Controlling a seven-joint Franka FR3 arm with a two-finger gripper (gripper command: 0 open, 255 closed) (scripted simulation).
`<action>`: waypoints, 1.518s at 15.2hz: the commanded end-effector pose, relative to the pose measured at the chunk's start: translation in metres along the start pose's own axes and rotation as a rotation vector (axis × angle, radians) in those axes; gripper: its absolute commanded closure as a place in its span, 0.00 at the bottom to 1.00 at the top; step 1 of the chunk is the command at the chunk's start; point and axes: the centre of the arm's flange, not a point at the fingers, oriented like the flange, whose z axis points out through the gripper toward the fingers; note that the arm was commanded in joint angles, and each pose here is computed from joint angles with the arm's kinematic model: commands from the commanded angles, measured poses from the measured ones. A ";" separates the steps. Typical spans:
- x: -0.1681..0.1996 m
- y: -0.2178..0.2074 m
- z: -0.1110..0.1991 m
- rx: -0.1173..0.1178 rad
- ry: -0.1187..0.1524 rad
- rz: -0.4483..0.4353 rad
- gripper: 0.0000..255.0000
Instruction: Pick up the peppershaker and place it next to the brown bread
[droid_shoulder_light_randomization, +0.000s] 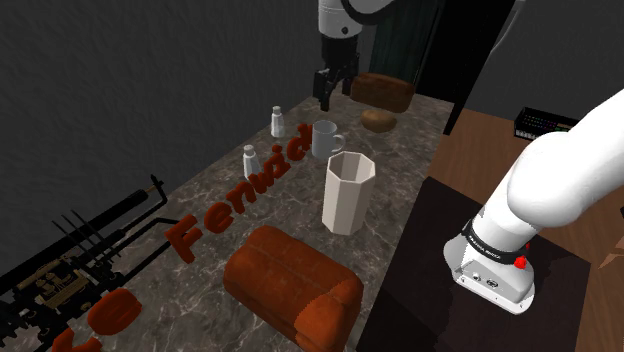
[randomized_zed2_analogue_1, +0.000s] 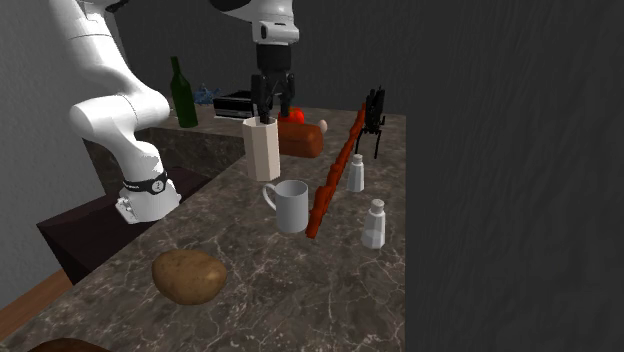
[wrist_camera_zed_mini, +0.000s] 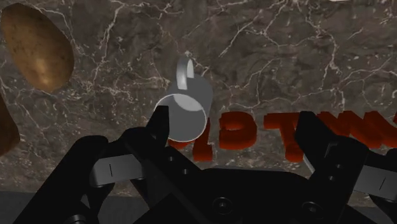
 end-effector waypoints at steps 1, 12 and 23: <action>0.017 -0.019 0.012 0.000 0.005 -0.017 0.00; 0.106 -0.116 0.067 -0.006 0.030 -0.112 0.00; 0.162 -0.186 0.118 -0.010 0.046 -0.174 0.00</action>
